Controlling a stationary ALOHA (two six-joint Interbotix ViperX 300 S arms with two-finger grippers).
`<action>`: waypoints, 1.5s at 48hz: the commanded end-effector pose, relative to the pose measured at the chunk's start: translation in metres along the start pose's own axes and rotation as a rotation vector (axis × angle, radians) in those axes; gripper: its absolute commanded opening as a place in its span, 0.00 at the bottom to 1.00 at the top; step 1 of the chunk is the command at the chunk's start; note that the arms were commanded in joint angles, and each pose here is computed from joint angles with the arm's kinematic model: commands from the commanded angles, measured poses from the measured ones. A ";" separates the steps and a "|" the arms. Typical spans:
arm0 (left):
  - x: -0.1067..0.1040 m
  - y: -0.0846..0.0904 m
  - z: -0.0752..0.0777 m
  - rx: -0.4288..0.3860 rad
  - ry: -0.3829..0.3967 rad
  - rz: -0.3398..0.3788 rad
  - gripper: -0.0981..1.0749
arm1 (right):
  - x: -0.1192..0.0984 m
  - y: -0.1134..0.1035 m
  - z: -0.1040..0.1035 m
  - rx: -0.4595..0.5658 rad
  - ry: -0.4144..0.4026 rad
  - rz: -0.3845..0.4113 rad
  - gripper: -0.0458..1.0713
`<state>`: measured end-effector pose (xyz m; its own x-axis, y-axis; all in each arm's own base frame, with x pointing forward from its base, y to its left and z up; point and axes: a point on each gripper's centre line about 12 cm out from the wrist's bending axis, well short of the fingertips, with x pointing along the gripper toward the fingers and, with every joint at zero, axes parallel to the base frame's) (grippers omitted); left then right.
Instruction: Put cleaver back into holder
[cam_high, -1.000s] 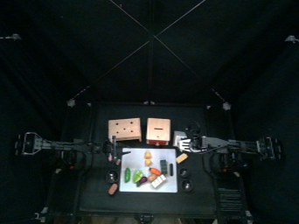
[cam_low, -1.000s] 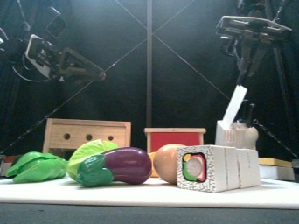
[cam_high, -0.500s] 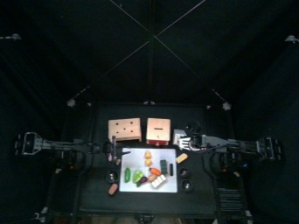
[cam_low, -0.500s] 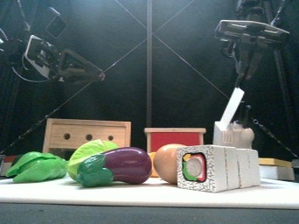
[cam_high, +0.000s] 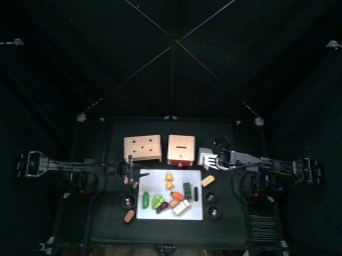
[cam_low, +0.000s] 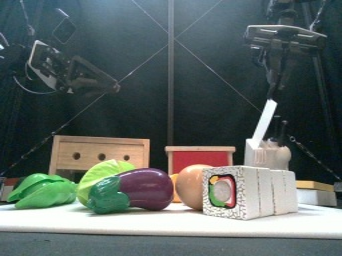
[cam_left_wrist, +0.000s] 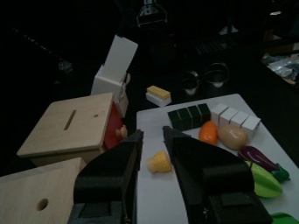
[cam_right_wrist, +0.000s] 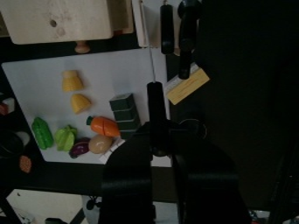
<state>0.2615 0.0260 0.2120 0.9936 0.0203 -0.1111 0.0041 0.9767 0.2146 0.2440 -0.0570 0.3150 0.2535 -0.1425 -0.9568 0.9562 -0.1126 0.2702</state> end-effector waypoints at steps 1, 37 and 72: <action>0.002 0.002 0.004 0.001 -0.014 0.005 0.68 | -0.008 0.004 0.003 0.013 -0.002 0.022 0.37; 0.001 0.001 0.005 0.003 -0.018 0.002 0.68 | -0.021 0.028 0.007 0.089 0.040 0.004 0.37; 0.000 0.000 0.004 0.004 -0.015 -0.001 0.68 | -0.016 0.036 0.011 0.071 0.048 -0.077 0.37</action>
<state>0.2602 0.0252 0.2114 0.9935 0.0173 -0.1129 0.0076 0.9762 0.2168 0.2744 -0.0680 0.3317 0.1624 -0.0766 -0.9838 0.9668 -0.1872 0.1742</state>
